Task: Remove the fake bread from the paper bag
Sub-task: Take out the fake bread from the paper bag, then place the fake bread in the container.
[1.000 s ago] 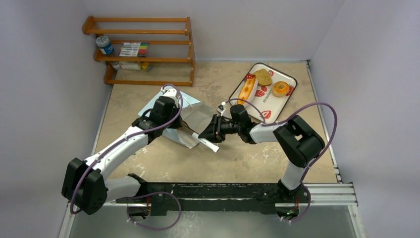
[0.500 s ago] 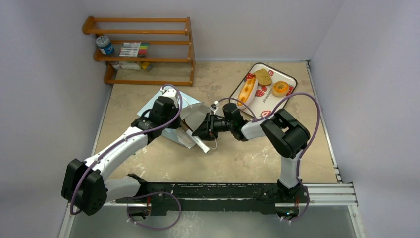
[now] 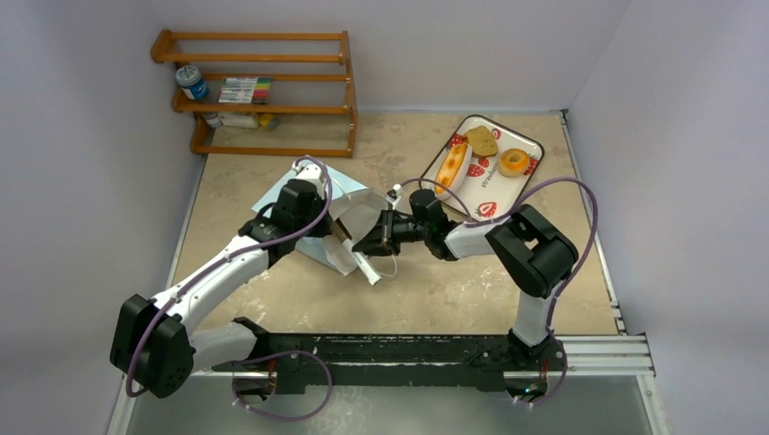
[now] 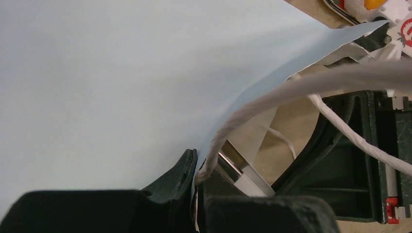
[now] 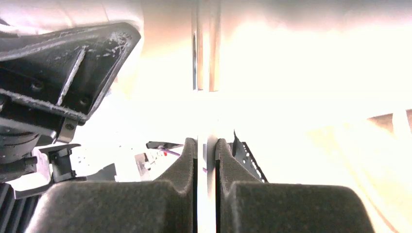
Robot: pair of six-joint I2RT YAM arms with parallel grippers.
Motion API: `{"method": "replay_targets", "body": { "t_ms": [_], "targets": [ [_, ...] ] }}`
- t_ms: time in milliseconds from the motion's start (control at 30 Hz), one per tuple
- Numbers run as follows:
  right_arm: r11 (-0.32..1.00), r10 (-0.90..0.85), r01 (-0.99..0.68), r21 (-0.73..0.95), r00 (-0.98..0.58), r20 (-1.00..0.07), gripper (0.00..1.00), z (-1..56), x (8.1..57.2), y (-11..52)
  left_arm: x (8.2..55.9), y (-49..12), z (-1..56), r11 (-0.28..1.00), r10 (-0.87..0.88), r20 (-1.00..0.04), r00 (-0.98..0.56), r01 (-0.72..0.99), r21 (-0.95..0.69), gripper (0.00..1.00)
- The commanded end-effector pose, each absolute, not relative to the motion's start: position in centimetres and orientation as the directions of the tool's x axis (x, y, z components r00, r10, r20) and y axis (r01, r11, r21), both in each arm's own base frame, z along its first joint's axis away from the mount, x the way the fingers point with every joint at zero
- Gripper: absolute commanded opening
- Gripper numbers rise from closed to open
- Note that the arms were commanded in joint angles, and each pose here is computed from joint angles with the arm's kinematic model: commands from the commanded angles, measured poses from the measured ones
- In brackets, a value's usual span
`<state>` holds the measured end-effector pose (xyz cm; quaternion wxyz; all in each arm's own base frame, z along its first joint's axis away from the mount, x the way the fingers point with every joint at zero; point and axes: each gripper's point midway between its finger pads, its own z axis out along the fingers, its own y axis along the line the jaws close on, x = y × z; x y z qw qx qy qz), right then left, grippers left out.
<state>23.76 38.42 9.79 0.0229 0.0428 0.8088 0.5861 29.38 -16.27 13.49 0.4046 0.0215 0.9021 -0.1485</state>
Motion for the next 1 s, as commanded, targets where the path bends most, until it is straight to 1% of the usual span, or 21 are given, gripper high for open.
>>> {"method": "replay_targets", "body": {
  "t_ms": [0,233,433,700,833,967],
  "targets": [
    [0.287,0.123,-0.008,0.958,-0.991,-0.045,0.0,12.0,23.8,37.6,30.3,-16.3,15.0,0.949,-0.145,-0.772,-0.619,0.134,-0.286,0.0],
    [0.319,0.159,-0.024,0.947,-0.984,-0.079,0.0,12.7,23.1,35.1,31.8,-15.4,16.0,0.958,-0.202,-0.803,-0.56,0.058,-0.281,0.0],
    [0.359,0.195,-0.036,0.933,-0.974,-0.113,0.0,13.3,21.8,32.7,32.9,-15.3,15.7,0.962,-0.216,-0.811,-0.544,0.025,-0.272,0.0],
    [0.429,0.283,-0.071,0.9,-0.936,-0.209,0.0,15.7,21.1,30.0,34.2,-15.0,15.8,0.96,-0.256,-0.82,-0.511,-0.034,-0.279,0.0],
    [0.461,0.358,-0.09,0.883,-0.891,-0.278,0.0,18.1,21.5,28.4,34.5,-14.9,15.5,0.96,-0.26,-0.82,-0.511,-0.048,-0.275,0.0],
    [0.525,0.439,-0.067,0.849,-0.833,-0.337,0.0,19.4,22.5,26.3,34.7,-14.9,15.1,0.961,-0.255,-0.816,-0.519,-0.044,-0.273,0.0]
  ]
}}
